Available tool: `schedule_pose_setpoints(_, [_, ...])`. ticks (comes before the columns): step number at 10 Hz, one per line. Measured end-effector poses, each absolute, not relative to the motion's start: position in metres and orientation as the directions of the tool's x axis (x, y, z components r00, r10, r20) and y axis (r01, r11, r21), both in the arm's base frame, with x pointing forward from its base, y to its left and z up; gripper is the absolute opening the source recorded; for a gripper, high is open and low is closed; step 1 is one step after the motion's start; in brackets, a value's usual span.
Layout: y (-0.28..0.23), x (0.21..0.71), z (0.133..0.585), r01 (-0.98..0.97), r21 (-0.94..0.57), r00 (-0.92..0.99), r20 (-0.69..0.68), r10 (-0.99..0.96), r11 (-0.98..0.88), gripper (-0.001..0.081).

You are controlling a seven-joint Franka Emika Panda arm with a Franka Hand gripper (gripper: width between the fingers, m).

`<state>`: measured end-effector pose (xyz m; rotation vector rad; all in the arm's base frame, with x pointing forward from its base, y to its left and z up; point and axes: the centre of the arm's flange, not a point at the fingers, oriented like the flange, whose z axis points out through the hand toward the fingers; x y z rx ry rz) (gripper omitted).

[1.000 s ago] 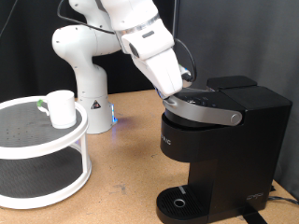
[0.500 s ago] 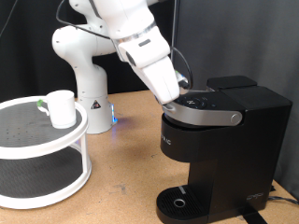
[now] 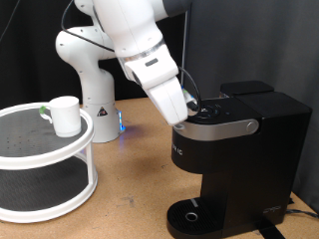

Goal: Make a cup of coffee with the keurig machine

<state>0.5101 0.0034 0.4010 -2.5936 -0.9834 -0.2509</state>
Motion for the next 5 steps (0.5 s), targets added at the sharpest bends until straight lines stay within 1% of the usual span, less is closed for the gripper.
schedule_pose_setpoints(5, [0.0008,0.5089,0.4005,0.682,-0.286,0.730,0.313,0.607,-0.673,0.0001])
